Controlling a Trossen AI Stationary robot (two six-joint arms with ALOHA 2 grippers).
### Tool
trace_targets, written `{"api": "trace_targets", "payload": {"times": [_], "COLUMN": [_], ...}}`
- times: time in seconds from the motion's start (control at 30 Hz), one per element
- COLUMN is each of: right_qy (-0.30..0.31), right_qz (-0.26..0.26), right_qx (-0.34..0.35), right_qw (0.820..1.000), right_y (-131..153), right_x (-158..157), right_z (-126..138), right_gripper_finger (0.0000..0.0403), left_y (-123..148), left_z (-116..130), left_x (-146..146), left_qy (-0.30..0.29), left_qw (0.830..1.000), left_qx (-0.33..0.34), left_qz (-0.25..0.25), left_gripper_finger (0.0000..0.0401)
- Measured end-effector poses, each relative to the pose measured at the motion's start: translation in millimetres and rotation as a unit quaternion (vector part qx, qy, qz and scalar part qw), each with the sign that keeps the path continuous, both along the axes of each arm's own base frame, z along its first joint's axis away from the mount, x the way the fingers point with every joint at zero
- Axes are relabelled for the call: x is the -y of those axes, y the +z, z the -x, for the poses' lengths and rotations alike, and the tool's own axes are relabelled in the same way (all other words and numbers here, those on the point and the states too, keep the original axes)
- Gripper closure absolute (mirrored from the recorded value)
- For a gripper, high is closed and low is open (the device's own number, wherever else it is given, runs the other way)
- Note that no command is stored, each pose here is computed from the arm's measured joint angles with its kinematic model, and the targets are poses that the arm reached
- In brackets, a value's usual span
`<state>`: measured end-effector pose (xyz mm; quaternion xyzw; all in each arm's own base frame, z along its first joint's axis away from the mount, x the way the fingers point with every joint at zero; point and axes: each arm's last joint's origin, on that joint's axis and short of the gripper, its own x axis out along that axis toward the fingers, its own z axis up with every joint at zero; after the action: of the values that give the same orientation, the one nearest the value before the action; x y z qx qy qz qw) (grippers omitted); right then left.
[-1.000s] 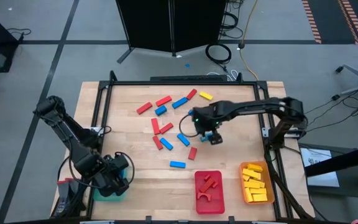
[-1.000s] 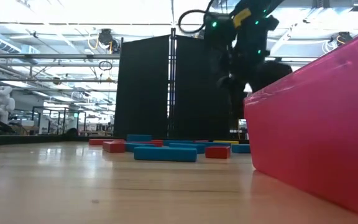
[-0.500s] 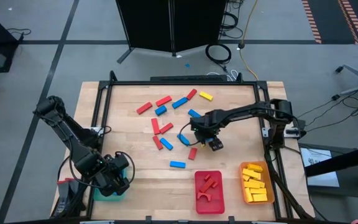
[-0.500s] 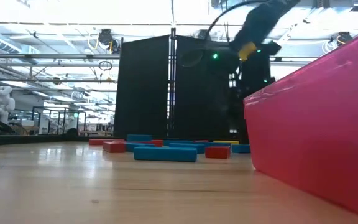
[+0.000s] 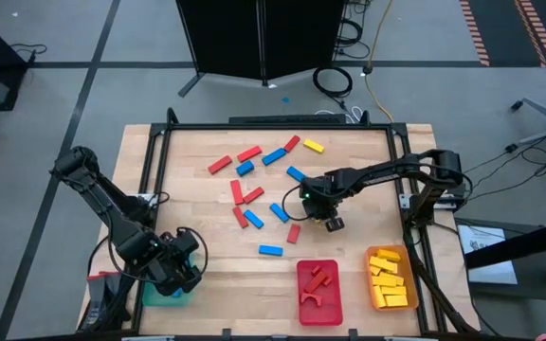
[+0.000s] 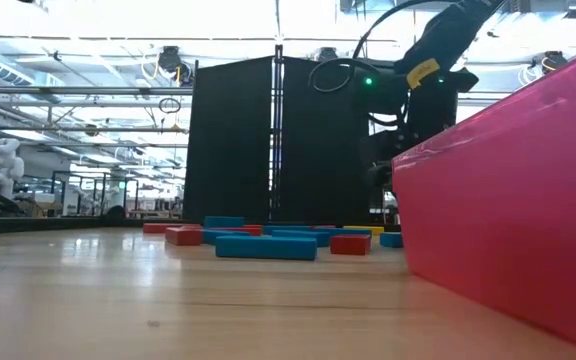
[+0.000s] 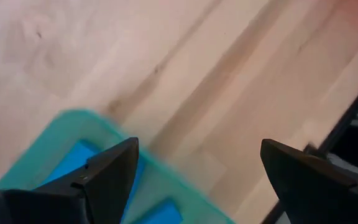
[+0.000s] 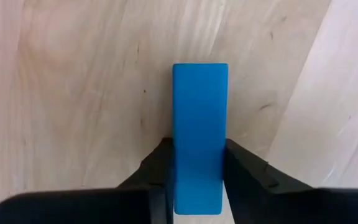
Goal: Sort blocks
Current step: Put the blue block into the blue bin
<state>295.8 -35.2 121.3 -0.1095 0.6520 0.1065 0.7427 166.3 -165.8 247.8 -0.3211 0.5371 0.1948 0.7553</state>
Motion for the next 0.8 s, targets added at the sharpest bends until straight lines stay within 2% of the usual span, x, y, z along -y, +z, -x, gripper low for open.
{"api": "trace_targets", "payload": {"times": [0.23,0.33,0.43,0.53,0.6,0.7,0.8], "right_qy": [-0.035,-0.049,-0.063,-0.082,-0.089,-0.091,-0.086], "right_qz": [-0.004,0.012,0.014,0.004,0.002,0.002,0.001], "right_qx": [0.012,0.061,0.145,0.218,0.282,0.365,0.41], "right_qw": [0.999,0.997,0.987,0.973,0.955,0.927,0.908], "right_y": [14,39,86,127,160,204,231], "right_x": [1,4,8,11,13,12,11], "right_z": [-8,-18,-25,-25,-24,-19,-15], "right_gripper_finger": [0.0319,0.0319,0.0319,0.0319,0.0319,0.0319,0.0319], "left_y": [2,3,5,9,15,29,51], "left_z": [-18,-26,-36,-47,-56,-74,-91], "left_x": [-20,-30,-44,-57,-67,-83,-100], "left_qy": [0.069,0.095,0.112,0.122,0.128,0.132,0.125], "left_qw": [0.993,0.985,0.973,0.958,0.944,0.919,0.89], "left_qx": [0.068,0.099,0.125,0.159,0.189,0.248,0.316], "left_qz": [-0.069,-0.109,-0.156,-0.208,-0.236,-0.275,-0.304], "left_gripper_finger": [0.0058,0.0058,0.0058,0.0058,0.0058,0.0058,0.0058]}}
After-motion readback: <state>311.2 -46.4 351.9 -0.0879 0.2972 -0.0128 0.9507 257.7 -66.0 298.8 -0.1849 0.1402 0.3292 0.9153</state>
